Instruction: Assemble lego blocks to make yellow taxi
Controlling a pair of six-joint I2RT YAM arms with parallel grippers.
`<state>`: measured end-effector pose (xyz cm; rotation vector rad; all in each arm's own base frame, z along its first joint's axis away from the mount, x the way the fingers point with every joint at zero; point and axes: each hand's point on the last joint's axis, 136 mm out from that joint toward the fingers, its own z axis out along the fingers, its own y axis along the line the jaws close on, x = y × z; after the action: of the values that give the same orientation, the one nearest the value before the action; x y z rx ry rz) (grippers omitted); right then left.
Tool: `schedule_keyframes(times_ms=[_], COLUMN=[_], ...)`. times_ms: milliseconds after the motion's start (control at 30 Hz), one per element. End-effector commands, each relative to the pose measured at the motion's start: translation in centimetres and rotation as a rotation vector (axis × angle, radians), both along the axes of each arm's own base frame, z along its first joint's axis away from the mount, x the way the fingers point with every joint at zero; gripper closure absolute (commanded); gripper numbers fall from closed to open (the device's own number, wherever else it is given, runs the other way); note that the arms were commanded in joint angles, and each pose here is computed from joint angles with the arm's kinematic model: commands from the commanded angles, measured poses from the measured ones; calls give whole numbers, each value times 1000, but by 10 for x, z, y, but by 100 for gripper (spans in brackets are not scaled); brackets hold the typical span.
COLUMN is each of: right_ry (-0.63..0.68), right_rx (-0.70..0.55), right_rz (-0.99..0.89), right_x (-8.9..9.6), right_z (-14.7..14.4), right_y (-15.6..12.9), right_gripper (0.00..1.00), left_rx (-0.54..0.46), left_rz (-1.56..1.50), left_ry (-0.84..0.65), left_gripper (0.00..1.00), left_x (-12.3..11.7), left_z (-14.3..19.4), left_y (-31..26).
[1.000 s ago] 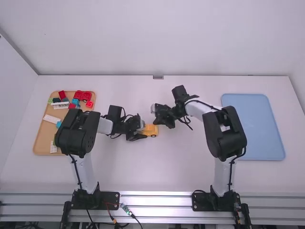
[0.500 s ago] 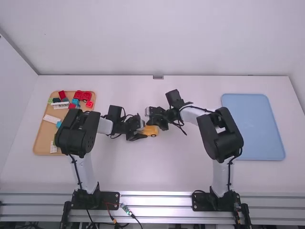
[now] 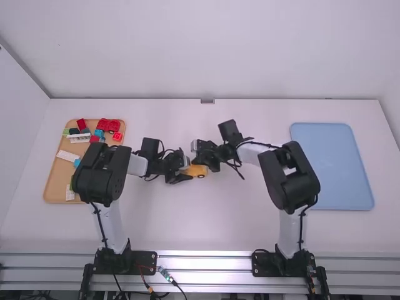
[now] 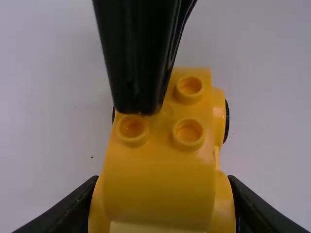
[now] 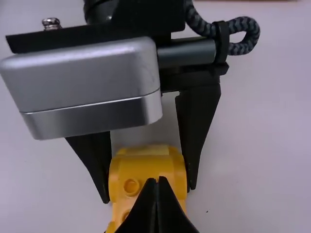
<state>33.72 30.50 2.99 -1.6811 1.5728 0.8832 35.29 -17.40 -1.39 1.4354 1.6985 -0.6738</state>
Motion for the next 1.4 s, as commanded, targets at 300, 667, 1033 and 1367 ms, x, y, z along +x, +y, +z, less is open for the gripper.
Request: schedule_keyframes(times_ms=[300, 667, 1033, 1367], right_ry=[8, 26, 55, -3], right_rx=[-81, -183, -170, -162], right_rz=[-201, -333, -298, -262], right_x=[28, 29, -6, -28], right_z=[30, 36, 16, -1], right_y=[-39, -88, -118, -125], right_gripper=[96, 42, 8, 1], left_rx=[35, 38, 110, 93], left_rz=[1, -30, -58, -45], left_ry=[22, 15, 19, 24], left_gripper=[69, 65, 63, 1], left_x=[-8, -12, -4, -3], left_z=[-12, -11, -6, -3], left_y=[2, -9, -48, -56])
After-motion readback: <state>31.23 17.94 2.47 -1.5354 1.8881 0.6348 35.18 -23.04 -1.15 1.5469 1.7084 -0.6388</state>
